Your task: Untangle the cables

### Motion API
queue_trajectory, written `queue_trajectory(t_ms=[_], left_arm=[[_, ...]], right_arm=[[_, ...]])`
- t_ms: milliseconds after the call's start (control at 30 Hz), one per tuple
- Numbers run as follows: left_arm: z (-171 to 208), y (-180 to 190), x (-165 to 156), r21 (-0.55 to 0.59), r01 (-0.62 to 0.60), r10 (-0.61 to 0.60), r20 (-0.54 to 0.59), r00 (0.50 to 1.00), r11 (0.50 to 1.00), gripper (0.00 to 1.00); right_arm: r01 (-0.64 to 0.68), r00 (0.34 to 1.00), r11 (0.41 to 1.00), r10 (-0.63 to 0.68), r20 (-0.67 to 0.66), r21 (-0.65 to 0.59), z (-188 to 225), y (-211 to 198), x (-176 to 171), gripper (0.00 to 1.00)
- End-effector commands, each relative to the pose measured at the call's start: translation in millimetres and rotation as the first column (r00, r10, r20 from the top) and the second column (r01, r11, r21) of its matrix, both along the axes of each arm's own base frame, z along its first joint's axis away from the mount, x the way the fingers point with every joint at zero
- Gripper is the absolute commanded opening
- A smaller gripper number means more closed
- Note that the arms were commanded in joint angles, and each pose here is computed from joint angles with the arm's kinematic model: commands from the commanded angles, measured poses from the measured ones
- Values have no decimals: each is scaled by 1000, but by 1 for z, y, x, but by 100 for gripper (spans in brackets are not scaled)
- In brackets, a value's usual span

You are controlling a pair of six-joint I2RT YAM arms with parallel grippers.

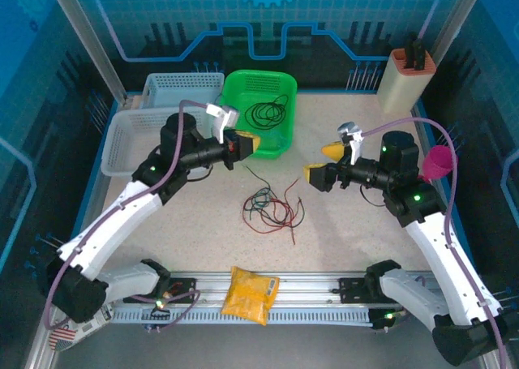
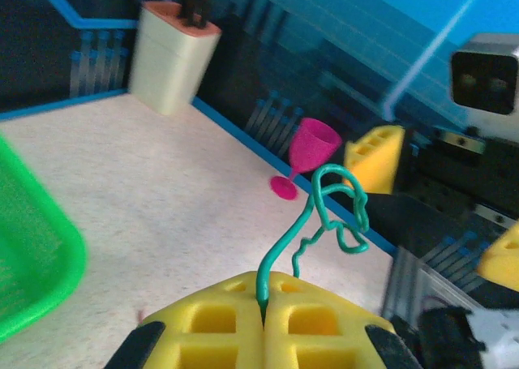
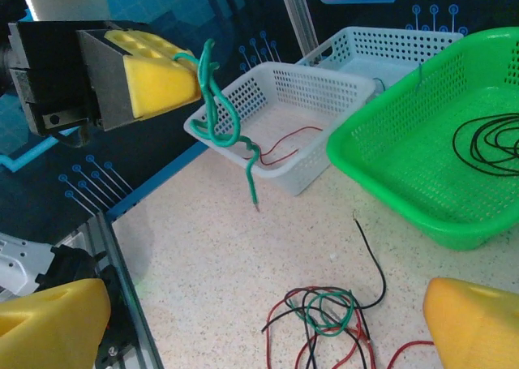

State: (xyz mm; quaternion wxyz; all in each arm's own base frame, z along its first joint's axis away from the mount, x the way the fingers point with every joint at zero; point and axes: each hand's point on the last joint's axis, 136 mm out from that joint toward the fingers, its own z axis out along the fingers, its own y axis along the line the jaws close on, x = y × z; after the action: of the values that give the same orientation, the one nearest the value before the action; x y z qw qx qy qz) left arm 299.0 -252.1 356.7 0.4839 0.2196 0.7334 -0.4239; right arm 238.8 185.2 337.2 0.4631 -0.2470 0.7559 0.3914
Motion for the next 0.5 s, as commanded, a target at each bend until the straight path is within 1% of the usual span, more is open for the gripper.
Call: queue_trajectory(t_ms=[0, 100, 200, 300, 433, 467], left_arm=[[-1, 40, 18, 48, -254, 255, -8, 967, 966, 0], [-4, 73, 29, 98, -410, 414, -25, 910, 907, 0], [-10, 105, 38, 157, -517, 529, -45, 848, 842, 0], [-14, 134, 47, 177, -596, 613, -58, 788, 783, 0], [-15, 158, 59, 177, -646, 663, -59, 747, 743, 0], [-17, 166, 64, 183, -664, 683, -64, 728, 725, 0]], right_arm=[[5, 999, 1000, -6, 36, 28, 10, -1, 2, 100], [0, 1000, 1000, -1, 27, 31, 8, 1, 3, 100], [-11, 1000, 999, 10, 23, 32, 7, 4, 3, 100], [-9, 1000, 1000, 9, 17, 17, 5, 5, 4, 100], [3, 1000, 1000, -3, 13, 1, 2, 5, 7, 100], [10, 1000, 1000, -10, 11, -3, 1, 5, 9, 100]])
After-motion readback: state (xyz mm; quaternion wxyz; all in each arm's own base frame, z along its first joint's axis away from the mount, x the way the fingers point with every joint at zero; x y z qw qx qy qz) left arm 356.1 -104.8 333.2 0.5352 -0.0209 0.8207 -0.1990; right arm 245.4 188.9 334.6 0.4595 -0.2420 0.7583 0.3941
